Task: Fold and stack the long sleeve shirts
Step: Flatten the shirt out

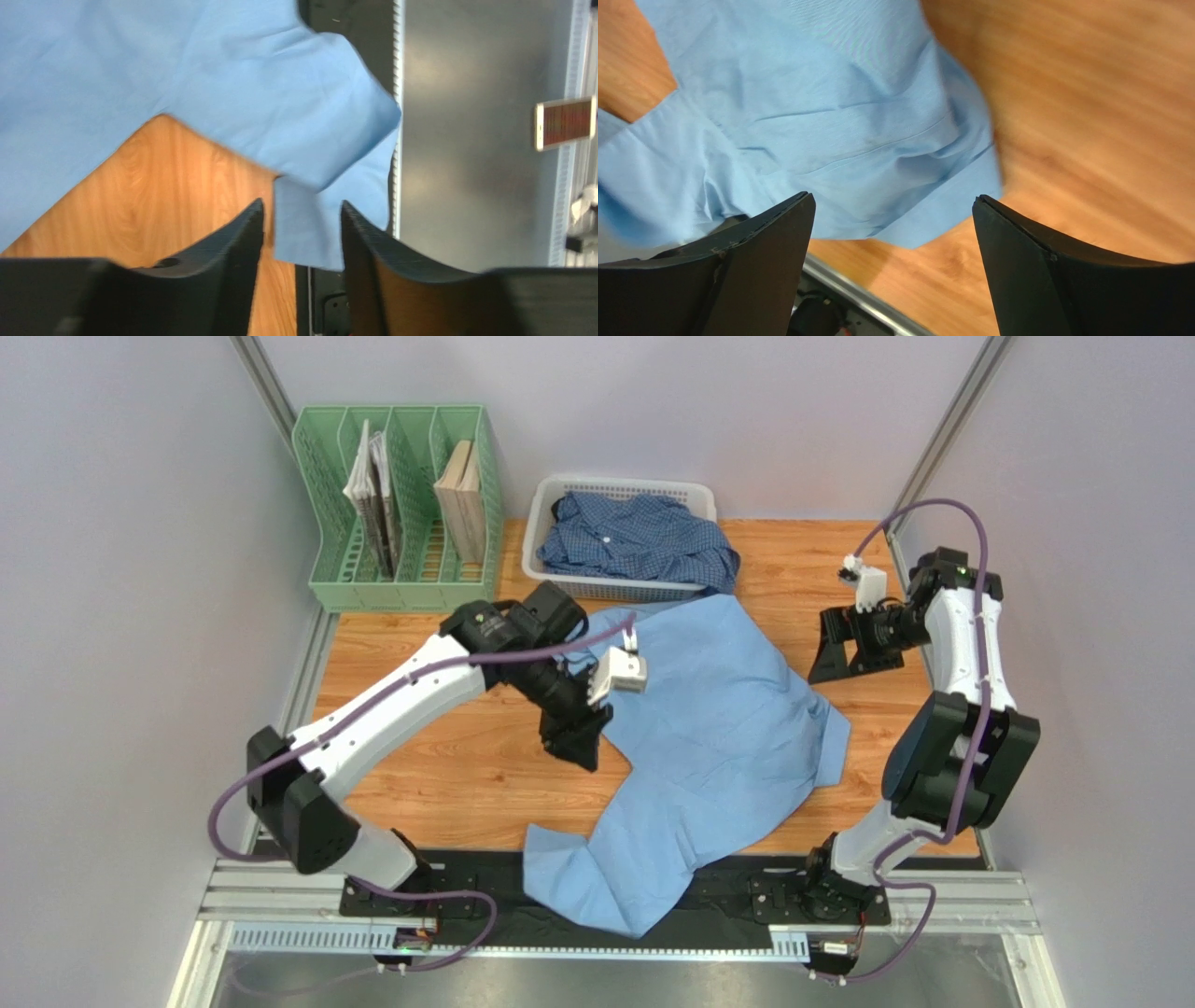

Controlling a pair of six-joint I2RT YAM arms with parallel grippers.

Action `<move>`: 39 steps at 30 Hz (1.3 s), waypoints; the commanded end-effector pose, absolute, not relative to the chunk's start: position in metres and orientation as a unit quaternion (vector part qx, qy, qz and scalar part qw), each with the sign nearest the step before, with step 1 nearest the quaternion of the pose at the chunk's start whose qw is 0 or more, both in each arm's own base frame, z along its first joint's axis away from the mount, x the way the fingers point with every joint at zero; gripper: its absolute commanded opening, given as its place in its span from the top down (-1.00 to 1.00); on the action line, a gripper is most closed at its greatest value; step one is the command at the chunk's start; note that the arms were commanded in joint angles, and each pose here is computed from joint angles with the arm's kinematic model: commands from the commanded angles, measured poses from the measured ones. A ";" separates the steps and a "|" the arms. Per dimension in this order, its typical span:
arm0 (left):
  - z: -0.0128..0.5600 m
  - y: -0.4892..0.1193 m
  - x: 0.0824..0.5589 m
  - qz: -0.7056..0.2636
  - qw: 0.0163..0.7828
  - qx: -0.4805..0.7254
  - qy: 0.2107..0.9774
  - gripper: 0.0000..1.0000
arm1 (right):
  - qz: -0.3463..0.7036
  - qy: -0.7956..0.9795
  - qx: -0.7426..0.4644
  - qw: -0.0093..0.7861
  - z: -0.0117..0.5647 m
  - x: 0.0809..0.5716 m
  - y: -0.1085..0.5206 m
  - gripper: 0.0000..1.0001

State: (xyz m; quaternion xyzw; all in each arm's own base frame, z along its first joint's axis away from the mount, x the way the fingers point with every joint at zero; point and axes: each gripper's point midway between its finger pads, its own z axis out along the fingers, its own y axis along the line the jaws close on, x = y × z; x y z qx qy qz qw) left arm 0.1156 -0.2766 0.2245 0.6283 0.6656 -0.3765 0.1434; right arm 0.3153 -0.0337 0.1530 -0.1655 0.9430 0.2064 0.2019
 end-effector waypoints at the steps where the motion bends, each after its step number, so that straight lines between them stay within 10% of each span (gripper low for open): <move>1: 0.234 -0.277 0.208 -0.366 0.229 0.573 0.697 -0.08 | 0.254 0.940 -0.129 0.186 0.176 0.273 0.006 -0.76; 5: 0.199 -0.282 0.321 -0.209 0.298 0.572 0.735 -0.13 | 0.225 0.954 -0.091 0.174 0.147 0.290 0.000 -0.71; 13: 0.104 -0.261 0.397 -0.091 0.225 0.541 0.805 -0.14 | 0.235 0.941 -0.101 0.220 0.149 0.375 0.024 -0.71; 19: 0.053 -0.225 0.379 -0.078 0.146 0.533 0.830 0.04 | 0.242 0.925 -0.129 0.261 0.173 0.406 0.060 -0.79; 26: 0.038 -0.208 0.300 -0.149 0.045 0.537 0.829 1.00 | 0.273 0.910 -0.140 0.279 0.185 0.426 0.098 -0.81; 39: 0.199 -0.202 0.202 -0.328 0.195 0.485 0.787 0.79 | 0.240 0.916 -0.211 0.242 0.159 0.421 0.171 -0.38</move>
